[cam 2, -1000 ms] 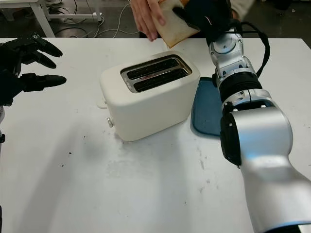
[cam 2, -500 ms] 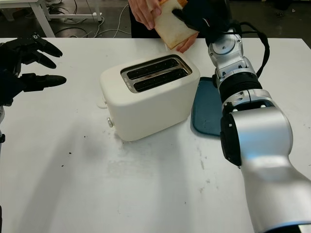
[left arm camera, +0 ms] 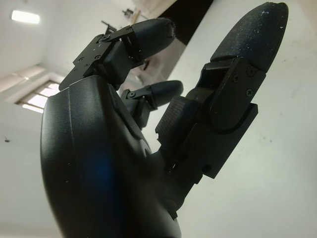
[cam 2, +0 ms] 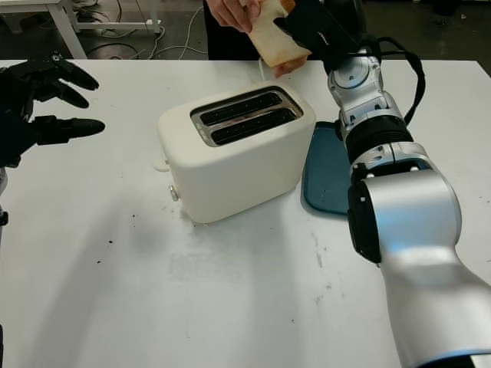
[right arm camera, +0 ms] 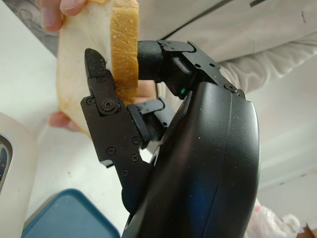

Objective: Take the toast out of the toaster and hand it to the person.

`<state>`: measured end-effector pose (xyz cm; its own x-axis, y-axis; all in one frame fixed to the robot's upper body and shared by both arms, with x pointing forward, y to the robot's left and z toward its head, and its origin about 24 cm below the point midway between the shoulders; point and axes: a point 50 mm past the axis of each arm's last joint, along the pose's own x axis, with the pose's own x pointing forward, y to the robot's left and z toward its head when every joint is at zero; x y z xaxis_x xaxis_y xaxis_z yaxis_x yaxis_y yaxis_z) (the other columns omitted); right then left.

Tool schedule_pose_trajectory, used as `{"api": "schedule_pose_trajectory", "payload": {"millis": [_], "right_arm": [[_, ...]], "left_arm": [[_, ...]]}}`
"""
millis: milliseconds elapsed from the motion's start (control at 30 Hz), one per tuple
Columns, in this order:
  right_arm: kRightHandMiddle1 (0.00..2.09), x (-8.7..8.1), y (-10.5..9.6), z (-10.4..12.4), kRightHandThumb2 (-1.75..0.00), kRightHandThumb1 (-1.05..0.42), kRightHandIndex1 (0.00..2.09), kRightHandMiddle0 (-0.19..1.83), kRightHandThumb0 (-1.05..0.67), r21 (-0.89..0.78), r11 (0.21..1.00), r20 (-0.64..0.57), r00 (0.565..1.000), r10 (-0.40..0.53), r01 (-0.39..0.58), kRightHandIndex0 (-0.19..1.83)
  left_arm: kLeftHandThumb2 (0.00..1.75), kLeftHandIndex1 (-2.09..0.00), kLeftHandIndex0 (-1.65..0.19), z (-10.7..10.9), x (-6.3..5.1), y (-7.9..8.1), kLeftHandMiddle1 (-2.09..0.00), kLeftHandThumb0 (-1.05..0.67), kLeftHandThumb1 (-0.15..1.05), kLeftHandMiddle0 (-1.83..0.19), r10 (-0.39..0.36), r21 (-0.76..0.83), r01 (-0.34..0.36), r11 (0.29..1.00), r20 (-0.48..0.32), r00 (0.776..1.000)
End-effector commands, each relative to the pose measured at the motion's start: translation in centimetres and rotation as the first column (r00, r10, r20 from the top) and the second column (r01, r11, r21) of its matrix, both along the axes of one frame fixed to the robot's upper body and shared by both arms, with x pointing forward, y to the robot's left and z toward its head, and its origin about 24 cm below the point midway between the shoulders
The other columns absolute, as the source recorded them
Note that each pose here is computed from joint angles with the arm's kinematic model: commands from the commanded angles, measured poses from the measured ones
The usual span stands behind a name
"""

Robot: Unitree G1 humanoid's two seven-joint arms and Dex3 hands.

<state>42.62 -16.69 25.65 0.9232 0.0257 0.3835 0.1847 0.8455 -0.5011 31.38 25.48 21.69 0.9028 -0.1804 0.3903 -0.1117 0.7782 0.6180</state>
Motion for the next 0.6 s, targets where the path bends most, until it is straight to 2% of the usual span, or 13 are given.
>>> {"api": "schedule_pose_trajectory", "payload": {"millis": [0,200,567], "right_arm": [[1.74,-0.04,-0.4,-0.41,-0.18,-0.92,1.75,0.78,-0.28,0.014,1.0,-0.004,1.0,-0.006,0.007,0.94],[1.75,0.0,-0.49,-0.43,-0.18,-0.92,1.75,0.75,-0.32,0.015,1.0,-0.014,1.0,-0.014,0.014,0.84],[1.75,-0.06,-0.82,-0.69,-0.19,-0.92,1.75,0.79,-0.3,-0.027,1.0,-0.027,1.0,0.0,-0.001,0.98]], "left_arm": [[0.0,-1.2,-0.48,0.11,-0.09,0.09,-1.34,-1.05,0.72,-0.46,0.007,0.008,-0.007,1.0,0.01,1.0],[0.0,-1.21,-0.48,0.11,-0.09,0.07,-1.36,-1.05,0.71,-0.46,0.006,0.0,-0.006,1.0,0.009,1.0],[0.0,-1.21,-0.48,0.03,-0.09,0.15,-1.34,-1.05,0.71,-0.46,0.008,0.002,-0.008,1.0,0.007,1.0]]}}
